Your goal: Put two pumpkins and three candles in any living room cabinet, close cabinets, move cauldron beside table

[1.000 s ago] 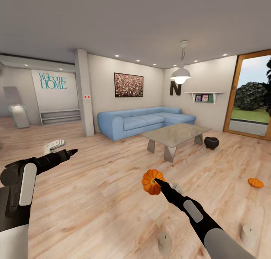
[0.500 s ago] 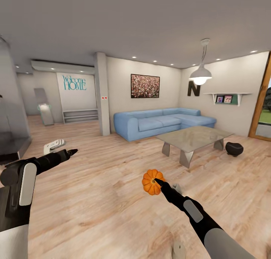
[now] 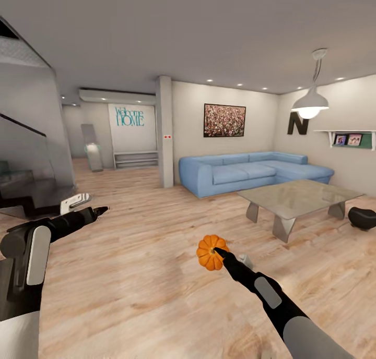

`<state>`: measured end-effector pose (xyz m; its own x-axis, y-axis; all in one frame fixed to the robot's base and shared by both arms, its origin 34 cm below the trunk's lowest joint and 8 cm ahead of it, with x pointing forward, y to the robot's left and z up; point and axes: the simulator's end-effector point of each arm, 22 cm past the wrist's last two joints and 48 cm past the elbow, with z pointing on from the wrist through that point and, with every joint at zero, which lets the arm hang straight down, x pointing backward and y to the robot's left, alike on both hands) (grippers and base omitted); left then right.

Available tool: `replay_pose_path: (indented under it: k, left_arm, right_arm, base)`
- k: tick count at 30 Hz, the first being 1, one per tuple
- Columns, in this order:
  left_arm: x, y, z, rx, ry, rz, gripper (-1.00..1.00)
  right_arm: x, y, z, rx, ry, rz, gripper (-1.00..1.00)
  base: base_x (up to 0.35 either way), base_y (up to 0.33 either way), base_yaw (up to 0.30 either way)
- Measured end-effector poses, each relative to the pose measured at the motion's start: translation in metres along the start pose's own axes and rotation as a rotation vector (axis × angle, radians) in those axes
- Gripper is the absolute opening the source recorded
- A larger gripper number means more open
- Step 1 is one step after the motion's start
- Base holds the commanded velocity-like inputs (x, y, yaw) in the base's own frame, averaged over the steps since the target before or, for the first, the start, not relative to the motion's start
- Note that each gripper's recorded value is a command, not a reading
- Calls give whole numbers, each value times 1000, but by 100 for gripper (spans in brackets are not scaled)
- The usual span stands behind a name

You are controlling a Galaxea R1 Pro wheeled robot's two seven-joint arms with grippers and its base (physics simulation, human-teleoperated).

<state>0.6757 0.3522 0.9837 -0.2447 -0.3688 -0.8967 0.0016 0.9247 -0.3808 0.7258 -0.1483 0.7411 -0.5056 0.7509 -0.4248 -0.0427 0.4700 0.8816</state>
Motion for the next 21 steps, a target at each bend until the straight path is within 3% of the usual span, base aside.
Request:
replay_pose_path:
  k: [15, 21]
  left_arm:
    - [-27, -11, -2, -1, 1, 0, 100]
    - [-38, -15, -3, -1, 2, 0, 100]
  right_arm:
    - [-13, 24, -3, 6, 9, -14, -100]
    - [-18, 18, -4, 86, 10, -12, -100]
  base:
    - [0, 0, 283]
    - [0, 0, 284]
